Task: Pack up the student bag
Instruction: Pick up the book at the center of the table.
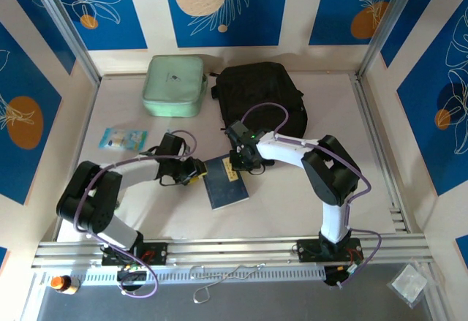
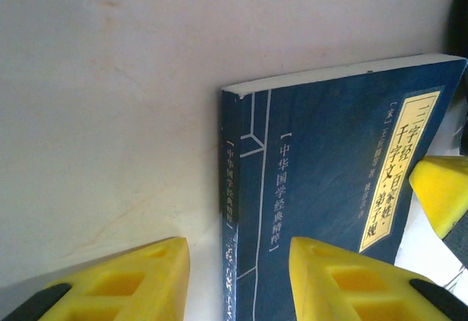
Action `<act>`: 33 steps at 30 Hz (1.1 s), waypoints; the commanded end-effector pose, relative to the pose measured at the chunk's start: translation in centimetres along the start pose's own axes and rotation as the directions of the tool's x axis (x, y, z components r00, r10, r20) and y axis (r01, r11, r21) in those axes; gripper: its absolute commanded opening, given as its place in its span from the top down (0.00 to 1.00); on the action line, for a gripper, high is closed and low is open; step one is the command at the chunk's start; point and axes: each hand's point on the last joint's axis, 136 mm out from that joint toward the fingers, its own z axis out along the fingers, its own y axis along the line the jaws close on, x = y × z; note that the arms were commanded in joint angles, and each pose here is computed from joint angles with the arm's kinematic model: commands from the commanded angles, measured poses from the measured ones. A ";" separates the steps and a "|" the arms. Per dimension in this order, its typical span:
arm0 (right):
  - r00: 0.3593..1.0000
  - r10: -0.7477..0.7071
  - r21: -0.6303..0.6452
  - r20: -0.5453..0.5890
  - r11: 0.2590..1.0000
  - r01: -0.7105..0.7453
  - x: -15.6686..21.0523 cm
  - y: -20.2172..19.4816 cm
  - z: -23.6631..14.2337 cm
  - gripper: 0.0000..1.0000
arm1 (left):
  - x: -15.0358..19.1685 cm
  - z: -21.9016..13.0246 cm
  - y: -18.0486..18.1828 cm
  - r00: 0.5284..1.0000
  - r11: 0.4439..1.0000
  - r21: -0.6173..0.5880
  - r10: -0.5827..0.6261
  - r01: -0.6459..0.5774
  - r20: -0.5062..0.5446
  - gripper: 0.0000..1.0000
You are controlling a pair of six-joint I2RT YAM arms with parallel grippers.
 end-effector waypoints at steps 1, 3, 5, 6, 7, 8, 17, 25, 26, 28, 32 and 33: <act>0.998 0.033 0.024 -0.047 0.999 -0.032 0.9 -0.7 0.9 0.82 | -0.2 0.2 -1.8 0.999 0.998 0.057 0.041 -0.040 -0.020 0.61; 0.998 0.040 0.023 -0.056 0.999 -0.039 1.1 -0.8 1.1 0.82 | -0.2 0.3 -1.8 0.999 0.997 0.059 0.045 -0.044 -0.025 0.61; 0.997 0.046 0.022 -0.069 0.999 -0.045 1.4 -0.8 1.4 0.83 | -0.1 0.4 -1.8 0.998 0.997 0.061 0.048 -0.046 -0.028 0.61; 0.996 0.048 0.020 -0.071 0.999 -0.047 1.4 -0.8 1.5 0.83 | -0.1 0.5 -1.8 0.998 0.997 0.063 0.049 -0.047 -0.033 0.61; 0.996 0.050 0.020 -0.073 0.999 -0.049 1.4 -0.8 1.6 0.83 | 0.0 0.5 -1.9 0.998 0.997 0.068 0.050 -0.047 -0.037 0.62; 0.996 0.052 0.019 -0.076 0.999 -0.051 1.5 -0.8 1.6 0.83 | 0.0 0.6 -2.0 0.998 0.996 0.073 0.050 -0.047 -0.043 0.63; 0.994 0.070 0.014 -0.087 0.998 -0.069 1.7 -0.8 1.8 0.83 | 0.0 0.8 -3.0 0.996 0.991 0.121 0.066 -0.058 -0.061 0.60; 0.990 0.101 0.019 -0.097 0.995 -0.100 2.0 -1.3 2.1 0.83 | 0.2 -2.5 -7.7 0.975 0.923 0.319 0.221 -0.217 0.025 0.60; 0.989 0.105 0.019 -0.101 0.994 -0.104 2.1 -1.3 2.3 0.83 | 0.3 -3.0 -8.0 0.971 0.912 0.334 0.237 -0.237 0.042 0.61; 0.989 0.106 0.016 -0.106 0.994 -0.105 2.1 -1.2 2.4 0.83 | 0.4 -3.5 -8.4 0.965 0.900 0.350 0.255 -0.262 0.065 0.61; 0.988 0.107 0.015 -0.108 0.994 -0.106 2.0 -1.2 2.4 0.83 | 0.7 -2.8 -8.0 0.967 0.905 0.344 0.250 -0.250 0.044 0.63; 0.989 0.106 0.013 -0.106 0.994 -0.105 1.9 -1.1 2.3 0.83 | 0.8 -2.4 -7.8 0.970 0.911 0.338 0.242 -0.237 0.028 0.63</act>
